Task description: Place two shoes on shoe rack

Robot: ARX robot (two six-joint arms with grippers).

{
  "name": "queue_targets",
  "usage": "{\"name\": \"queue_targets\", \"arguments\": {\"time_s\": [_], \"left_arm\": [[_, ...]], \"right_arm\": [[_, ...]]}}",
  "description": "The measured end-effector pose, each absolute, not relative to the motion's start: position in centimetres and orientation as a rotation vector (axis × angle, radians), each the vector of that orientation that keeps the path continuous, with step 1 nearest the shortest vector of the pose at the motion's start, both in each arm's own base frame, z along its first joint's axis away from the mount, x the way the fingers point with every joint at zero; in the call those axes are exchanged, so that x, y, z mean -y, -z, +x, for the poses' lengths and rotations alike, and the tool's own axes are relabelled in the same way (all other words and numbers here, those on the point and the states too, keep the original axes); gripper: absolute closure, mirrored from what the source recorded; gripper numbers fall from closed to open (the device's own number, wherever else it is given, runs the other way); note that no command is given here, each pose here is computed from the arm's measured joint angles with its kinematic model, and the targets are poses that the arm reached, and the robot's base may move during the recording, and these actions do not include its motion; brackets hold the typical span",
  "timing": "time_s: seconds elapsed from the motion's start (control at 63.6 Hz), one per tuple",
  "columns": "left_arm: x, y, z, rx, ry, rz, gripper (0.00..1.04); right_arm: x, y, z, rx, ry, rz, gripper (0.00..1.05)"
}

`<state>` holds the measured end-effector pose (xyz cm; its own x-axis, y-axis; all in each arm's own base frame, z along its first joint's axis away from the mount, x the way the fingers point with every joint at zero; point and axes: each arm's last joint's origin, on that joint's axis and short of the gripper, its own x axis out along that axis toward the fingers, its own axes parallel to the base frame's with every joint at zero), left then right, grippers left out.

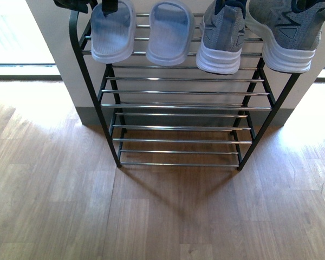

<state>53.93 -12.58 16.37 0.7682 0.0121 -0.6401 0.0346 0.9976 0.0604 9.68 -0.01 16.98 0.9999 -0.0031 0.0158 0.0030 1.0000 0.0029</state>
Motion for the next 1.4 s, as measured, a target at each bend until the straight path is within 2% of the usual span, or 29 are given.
{"name": "queue_targets", "arguments": {"time_s": [0.252,0.377,0.519,0.944,1.085,1.132,1.195,1.305,1.4], "left_arm": [[12.2,-21.9,49.9,-0.506,-0.008,0.042,0.08],[11.2,-25.1,46.0,-0.380,-0.050,0.017,0.09],[9.1,-27.0,40.9,-0.290,-0.109,-0.001,0.09],[1.6,-26.6,22.6,-0.225,-0.364,-0.076,0.09],[0.7,-26.4,19.8,-0.186,-0.393,-0.137,0.09],[0.2,-26.2,19.6,-0.108,-0.239,-0.136,0.18],[0.1,-24.7,18.7,-0.014,-0.032,-0.066,0.36],[0.1,-23.3,17.6,-0.003,0.007,-0.031,0.54],[0.0,-21.9,16.7,-0.010,0.001,-0.018,0.75]], "right_arm": [[0.0,-17.0,9.7,0.016,0.003,0.003,0.09],[0.0,-17.0,9.7,0.016,0.003,0.003,0.09],[0.0,-17.0,9.7,0.016,0.003,0.003,0.09],[0.0,-17.0,9.7,0.016,0.003,0.003,0.09],[0.0,-17.0,9.7,0.016,0.002,0.003,0.09],[0.0,-17.0,9.7,0.016,0.001,0.003,0.09],[0.0,-17.0,9.7,0.016,0.002,0.003,0.09],[0.0,-17.0,9.7,0.016,0.001,0.003,0.09],[0.0,-17.0,9.7,0.016,0.001,0.003,0.09]]}}
